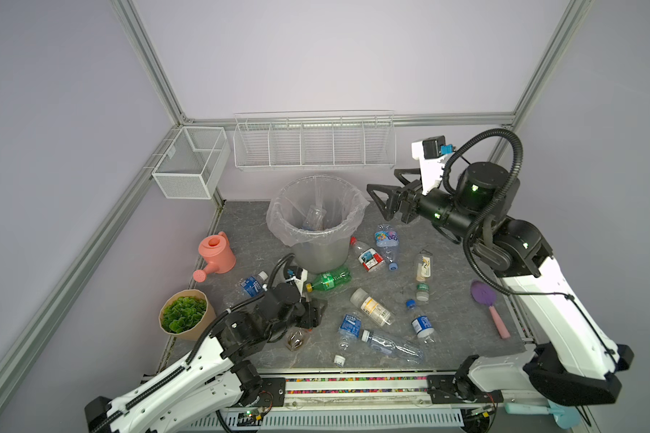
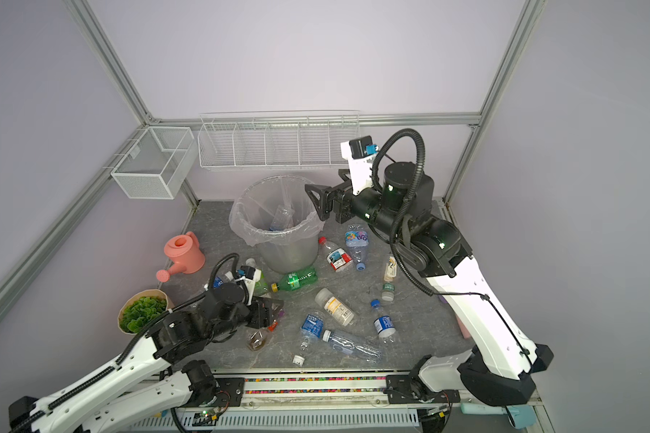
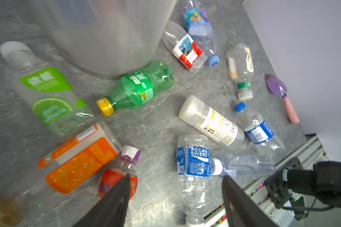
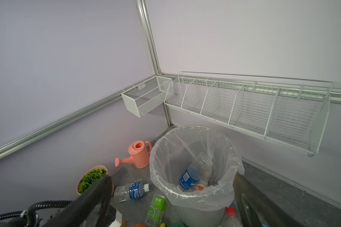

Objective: Throw the plastic bottles in the bin
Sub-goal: Throw the plastic bottle into the trash bin, then pick up the plastic bottle from the bottom-center of the table, then throw the plastic bottle into the trash bin.

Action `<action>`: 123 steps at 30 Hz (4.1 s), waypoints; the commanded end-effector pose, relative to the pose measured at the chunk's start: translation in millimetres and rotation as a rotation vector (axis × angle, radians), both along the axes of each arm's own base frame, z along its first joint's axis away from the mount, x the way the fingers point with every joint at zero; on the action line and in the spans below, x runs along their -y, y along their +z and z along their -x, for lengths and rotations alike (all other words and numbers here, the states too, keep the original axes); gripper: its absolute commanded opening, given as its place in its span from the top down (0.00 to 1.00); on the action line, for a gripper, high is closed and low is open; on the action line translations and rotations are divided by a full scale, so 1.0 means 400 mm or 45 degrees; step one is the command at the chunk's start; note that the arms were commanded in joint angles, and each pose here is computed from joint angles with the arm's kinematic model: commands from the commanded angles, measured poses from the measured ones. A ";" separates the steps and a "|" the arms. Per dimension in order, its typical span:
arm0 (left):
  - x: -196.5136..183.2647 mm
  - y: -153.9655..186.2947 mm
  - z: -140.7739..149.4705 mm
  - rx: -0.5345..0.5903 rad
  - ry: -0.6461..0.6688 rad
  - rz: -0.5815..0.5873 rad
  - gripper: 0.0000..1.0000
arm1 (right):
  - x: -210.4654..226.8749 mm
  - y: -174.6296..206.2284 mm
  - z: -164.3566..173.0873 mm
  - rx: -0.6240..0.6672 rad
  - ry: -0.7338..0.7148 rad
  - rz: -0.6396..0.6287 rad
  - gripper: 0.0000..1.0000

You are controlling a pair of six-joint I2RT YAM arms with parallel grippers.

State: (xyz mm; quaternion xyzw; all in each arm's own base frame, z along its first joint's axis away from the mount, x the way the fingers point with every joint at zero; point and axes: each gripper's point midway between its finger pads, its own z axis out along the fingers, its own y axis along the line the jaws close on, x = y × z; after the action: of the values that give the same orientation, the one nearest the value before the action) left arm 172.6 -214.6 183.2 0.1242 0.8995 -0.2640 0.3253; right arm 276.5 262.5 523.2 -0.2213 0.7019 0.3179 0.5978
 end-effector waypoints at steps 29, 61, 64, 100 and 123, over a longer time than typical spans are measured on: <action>0.238 -0.265 0.095 -0.372 -0.245 -0.437 0.15 | 0.319 -0.591 0.071 -0.500 -0.527 0.316 0.11; 0.224 -0.320 0.068 -0.324 -0.188 -0.708 0.61 | 0.388 -0.639 0.129 -0.542 -0.603 0.280 0.10; 0.225 -0.261 0.055 -0.274 -0.181 -0.684 0.65 | 0.391 -0.636 0.130 -0.538 -0.607 0.273 0.10; -0.091 0.963 -0.113 1.280 0.405 0.110 0.79 | 0.383 -0.638 0.136 -0.548 -0.590 0.208 0.10; -0.018 0.719 -0.622 0.794 0.401 -0.174 0.01 | 0.400 -0.624 0.156 -0.539 -0.593 0.216 0.10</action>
State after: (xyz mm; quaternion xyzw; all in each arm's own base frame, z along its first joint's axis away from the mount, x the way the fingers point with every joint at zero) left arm 429.0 -209.0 459.9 0.0692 0.7724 -0.0946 0.6242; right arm 214.7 104.7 272.9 -0.0393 0.8655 0.1516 0.4759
